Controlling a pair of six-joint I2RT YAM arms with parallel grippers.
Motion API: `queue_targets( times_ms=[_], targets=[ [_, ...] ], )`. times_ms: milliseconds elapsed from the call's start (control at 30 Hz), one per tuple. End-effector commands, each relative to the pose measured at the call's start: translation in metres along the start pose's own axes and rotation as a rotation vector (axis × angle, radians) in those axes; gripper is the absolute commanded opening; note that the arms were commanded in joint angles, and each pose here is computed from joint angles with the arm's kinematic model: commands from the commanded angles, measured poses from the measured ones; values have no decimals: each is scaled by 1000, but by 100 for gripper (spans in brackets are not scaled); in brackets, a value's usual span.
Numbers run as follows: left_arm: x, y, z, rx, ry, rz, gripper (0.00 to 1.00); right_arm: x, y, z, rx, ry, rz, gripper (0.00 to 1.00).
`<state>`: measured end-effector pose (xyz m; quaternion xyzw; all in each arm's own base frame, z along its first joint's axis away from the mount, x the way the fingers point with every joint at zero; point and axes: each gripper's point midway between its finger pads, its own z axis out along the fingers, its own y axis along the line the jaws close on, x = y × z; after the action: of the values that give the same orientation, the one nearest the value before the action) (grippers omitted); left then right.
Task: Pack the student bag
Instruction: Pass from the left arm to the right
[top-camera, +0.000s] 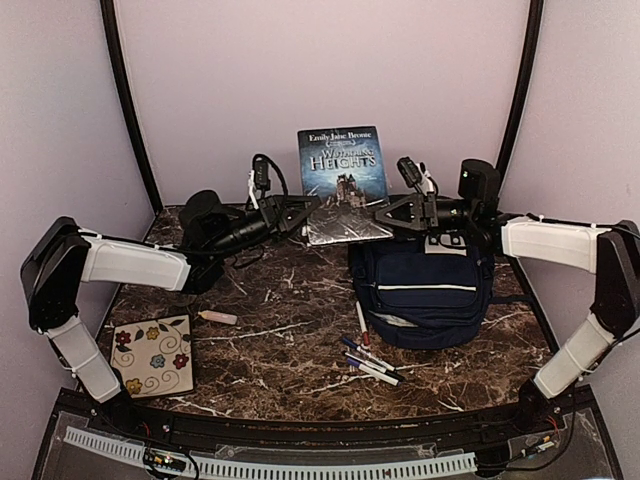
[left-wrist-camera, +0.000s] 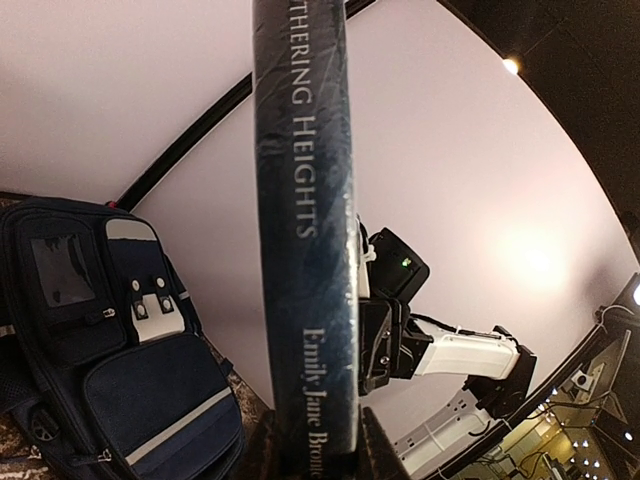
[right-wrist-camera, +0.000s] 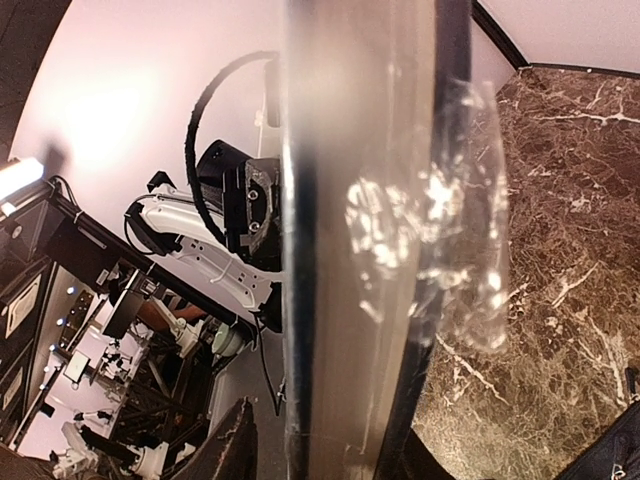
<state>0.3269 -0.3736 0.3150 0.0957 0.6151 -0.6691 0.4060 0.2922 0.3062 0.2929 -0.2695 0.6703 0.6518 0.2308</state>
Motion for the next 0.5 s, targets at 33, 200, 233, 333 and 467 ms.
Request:
queue_targets(
  times_ms=[33,200,233,333,467],
  targets=[
    [-28,-37,-2,125,-109,62,0,-16,12,-1,-29,-35,-68,32],
    [-26,-30,1,130,-106,21,0,-14,13,-1,-39,-31,-68,31],
    [-26,-30,1,139,-107,10,0,-14,14,-1,-39,-33,-67,34],
    [-25,-31,4,165,-105,-10,0,-17,12,0,-35,-38,-67,41],
    [-22,-30,9,159,-90,-15,0,-20,6,2,-34,-34,-53,42]
  ],
)
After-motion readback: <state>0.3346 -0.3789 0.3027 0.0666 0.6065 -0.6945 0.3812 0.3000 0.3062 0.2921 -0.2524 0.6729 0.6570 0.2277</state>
